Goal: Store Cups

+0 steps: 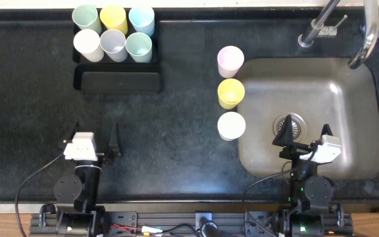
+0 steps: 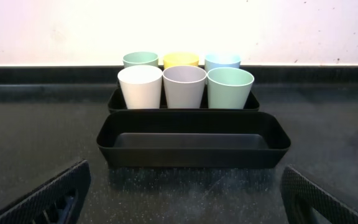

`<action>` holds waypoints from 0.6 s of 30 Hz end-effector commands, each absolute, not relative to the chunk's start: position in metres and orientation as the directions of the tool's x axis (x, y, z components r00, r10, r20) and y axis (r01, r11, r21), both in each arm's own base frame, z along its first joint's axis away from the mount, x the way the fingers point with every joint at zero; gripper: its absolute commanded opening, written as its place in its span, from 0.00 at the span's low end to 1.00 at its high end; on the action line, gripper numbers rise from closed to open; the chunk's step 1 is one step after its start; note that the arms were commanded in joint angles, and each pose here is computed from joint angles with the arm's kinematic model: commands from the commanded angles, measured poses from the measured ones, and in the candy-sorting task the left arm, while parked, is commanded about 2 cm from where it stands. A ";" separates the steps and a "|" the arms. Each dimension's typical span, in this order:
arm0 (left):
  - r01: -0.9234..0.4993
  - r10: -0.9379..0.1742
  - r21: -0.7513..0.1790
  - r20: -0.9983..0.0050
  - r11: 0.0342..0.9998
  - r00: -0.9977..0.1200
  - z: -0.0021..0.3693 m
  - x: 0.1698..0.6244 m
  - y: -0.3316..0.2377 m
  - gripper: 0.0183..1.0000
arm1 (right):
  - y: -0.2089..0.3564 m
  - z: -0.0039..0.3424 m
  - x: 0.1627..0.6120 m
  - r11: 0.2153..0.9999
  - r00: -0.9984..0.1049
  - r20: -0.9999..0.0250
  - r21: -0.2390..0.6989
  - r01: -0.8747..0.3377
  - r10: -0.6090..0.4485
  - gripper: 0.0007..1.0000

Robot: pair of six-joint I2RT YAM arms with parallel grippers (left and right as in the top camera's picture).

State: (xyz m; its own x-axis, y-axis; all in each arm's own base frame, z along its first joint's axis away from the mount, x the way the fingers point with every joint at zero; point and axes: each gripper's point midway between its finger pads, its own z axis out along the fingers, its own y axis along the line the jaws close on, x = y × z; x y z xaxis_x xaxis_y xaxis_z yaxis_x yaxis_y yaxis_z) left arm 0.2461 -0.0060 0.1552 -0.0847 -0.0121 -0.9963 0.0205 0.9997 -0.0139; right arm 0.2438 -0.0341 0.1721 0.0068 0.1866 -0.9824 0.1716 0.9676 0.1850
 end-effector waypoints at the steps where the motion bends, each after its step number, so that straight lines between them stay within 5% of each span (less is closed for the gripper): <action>1: -0.041 0.010 0.013 -0.997 0.999 -0.072 0.158 0.246 0.005 1.00 | -0.034 0.174 0.244 0.969 0.019 -0.983 0.184 0.168 0.183 1.00; 12: -0.014 -0.019 -0.018 -0.997 1.000 -0.076 0.157 0.246 0.000 1.00 | -0.034 0.174 0.244 0.969 0.019 -0.983 0.184 0.168 0.183 1.00; 18: -0.029 -0.206 -0.204 -0.975 0.978 -0.084 0.158 0.244 0.000 1.00 | -0.034 0.174 0.244 0.969 0.019 -0.983 0.184 0.168 0.183 1.00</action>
State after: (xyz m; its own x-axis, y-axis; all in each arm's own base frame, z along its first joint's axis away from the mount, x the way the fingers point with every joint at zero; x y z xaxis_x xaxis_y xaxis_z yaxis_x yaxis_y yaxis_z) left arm 0.2460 -0.0006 0.1543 -0.0878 -0.0813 -0.9928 -0.0168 0.9966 -0.0801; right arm 0.2438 -0.0340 0.1720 0.0063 0.1867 -0.9824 0.1713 0.9677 0.1850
